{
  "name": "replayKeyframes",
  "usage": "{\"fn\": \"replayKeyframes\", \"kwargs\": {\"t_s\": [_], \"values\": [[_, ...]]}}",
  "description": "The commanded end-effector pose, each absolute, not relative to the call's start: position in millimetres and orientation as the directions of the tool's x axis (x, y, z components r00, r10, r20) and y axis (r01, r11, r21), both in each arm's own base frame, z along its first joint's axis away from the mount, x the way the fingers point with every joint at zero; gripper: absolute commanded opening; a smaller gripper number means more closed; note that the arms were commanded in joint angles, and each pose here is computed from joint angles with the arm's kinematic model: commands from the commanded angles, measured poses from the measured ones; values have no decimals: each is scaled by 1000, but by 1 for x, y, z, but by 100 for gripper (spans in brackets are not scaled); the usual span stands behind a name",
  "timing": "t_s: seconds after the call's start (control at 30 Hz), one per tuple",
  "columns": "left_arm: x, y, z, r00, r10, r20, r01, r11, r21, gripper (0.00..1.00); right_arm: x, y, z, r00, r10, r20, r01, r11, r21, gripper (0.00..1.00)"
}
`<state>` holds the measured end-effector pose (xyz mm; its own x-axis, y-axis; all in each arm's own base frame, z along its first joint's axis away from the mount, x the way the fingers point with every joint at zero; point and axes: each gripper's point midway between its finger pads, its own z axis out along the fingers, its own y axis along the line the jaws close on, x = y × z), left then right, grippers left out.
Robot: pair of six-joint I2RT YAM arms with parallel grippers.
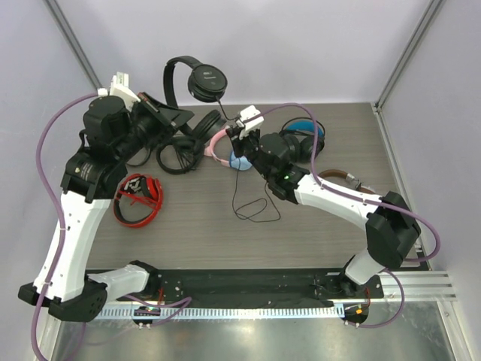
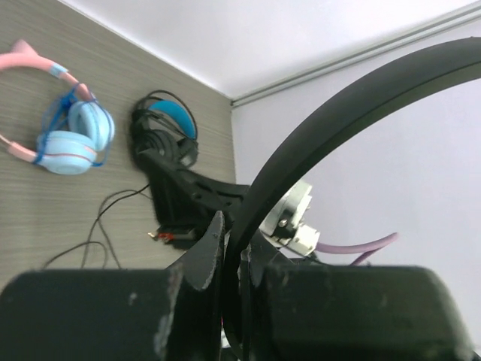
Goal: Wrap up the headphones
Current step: Wrap the headphone cable with the right arm
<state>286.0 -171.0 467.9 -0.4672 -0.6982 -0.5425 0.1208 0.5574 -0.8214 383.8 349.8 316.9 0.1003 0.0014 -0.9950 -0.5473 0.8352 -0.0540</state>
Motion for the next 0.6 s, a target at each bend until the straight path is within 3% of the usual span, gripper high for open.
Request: {"fn": "replayKeyframes", "kwargs": {"t_s": [0.0, 0.27, 0.57], "values": [[286, -186, 505, -475, -741, -474, 238, 410, -880, 0, 368, 350, 337, 95, 117, -989, -591, 806, 39, 1], [294, -186, 513, -472, -785, -401, 233, 328, -916, 0, 363, 360, 318, 19, 123, -992, -589, 803, 89, 1], [297, -149, 520, -342, -839, -423, 197, 376, -905, 0, 353, 354, 307, -17, 142, -990, -549, 826, 128, 1]]}}
